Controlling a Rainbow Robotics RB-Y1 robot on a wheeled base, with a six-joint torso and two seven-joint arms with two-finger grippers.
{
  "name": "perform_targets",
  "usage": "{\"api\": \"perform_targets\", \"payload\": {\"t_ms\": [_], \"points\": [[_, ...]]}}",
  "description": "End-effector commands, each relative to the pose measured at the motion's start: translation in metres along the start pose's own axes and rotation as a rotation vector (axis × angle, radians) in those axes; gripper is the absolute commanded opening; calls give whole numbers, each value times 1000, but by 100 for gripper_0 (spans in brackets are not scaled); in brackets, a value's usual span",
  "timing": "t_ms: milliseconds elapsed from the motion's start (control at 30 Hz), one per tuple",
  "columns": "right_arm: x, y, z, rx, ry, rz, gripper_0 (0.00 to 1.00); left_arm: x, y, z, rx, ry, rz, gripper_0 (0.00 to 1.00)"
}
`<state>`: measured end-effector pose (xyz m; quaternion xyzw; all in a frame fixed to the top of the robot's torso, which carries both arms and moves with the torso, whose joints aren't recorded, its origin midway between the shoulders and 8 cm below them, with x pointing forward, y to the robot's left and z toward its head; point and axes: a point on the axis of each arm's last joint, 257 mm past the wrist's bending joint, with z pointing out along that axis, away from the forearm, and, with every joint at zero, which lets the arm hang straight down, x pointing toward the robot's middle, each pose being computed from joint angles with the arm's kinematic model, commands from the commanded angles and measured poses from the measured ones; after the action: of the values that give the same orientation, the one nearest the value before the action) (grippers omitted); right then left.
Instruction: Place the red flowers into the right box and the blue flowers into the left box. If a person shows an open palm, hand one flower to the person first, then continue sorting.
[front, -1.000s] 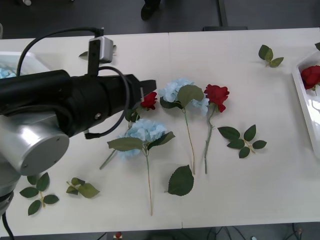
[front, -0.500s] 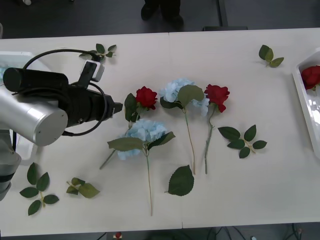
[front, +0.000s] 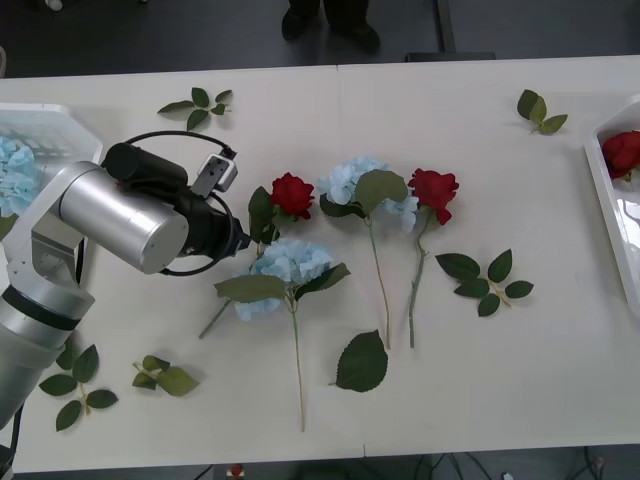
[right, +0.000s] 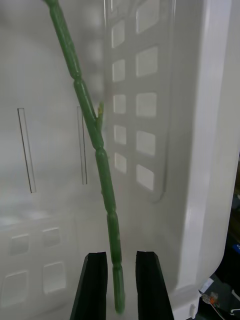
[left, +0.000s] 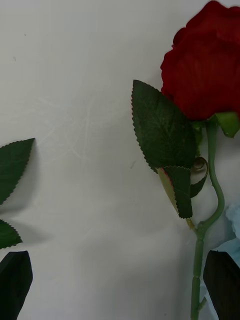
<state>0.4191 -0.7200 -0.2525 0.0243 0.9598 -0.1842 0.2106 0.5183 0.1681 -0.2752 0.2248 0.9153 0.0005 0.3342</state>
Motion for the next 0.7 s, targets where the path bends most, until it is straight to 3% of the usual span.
{"api": "perform_targets", "payload": {"t_ms": [33,100,333,467,700], "points": [[-8,12,-2,-29,-1,-12,58,-21,-22,5,17,-30,113,100],[-14,18,-6,-47,2,-22,69,-17,-31,12,30,-27,133,100],[-28,58,-33,-193,51,-28,86,-9,-50,26,56,-11,144,100],[-43,94,-58,-294,61,-71,89,-6,-55,31,50,-1,162,100],[-69,184,-107,-487,100,-11,98,-4,-57,35,38,7,175,100]]}}
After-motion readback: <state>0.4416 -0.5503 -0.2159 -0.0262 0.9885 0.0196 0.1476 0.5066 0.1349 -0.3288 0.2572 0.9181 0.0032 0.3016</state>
